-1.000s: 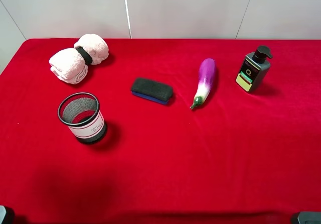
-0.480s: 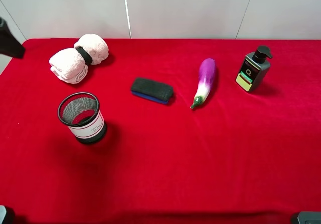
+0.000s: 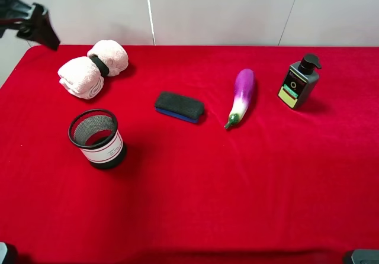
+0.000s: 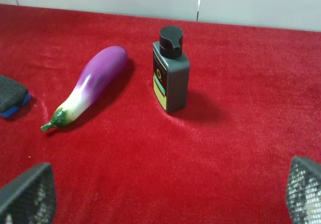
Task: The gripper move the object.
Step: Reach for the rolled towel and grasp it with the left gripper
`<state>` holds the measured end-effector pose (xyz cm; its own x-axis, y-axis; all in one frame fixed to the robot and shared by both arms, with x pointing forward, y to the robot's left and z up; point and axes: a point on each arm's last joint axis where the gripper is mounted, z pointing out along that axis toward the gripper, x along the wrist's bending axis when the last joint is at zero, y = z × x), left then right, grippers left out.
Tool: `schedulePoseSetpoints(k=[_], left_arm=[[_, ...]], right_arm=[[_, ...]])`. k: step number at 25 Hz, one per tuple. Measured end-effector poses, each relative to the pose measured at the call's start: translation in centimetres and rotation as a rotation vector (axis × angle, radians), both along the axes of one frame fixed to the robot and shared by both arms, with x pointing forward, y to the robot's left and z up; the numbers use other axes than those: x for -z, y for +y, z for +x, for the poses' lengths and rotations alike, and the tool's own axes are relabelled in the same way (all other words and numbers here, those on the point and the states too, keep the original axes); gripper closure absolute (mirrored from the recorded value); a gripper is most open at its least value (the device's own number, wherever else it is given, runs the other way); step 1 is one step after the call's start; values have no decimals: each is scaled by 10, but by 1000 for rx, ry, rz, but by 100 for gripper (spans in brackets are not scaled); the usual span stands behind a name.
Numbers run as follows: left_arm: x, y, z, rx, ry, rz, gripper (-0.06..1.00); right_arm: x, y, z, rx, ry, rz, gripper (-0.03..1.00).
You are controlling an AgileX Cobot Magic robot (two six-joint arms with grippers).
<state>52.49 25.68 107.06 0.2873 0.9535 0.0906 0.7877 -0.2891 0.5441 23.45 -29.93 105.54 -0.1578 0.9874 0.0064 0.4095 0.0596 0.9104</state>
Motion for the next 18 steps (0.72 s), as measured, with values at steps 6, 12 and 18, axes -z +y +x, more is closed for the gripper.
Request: schedulePoseSetpoints(k=[6,12,18], left_arm=[[8,-24,34,65,19,16,-2],[27,-44,64,112,57,37,-2],[56,-43,78,145,115,133,-2]], right_arm=[[0,0,0,0,0,0,27],[0,0,0,0,0,0,27],[0,0,0,0,0,0,27]])
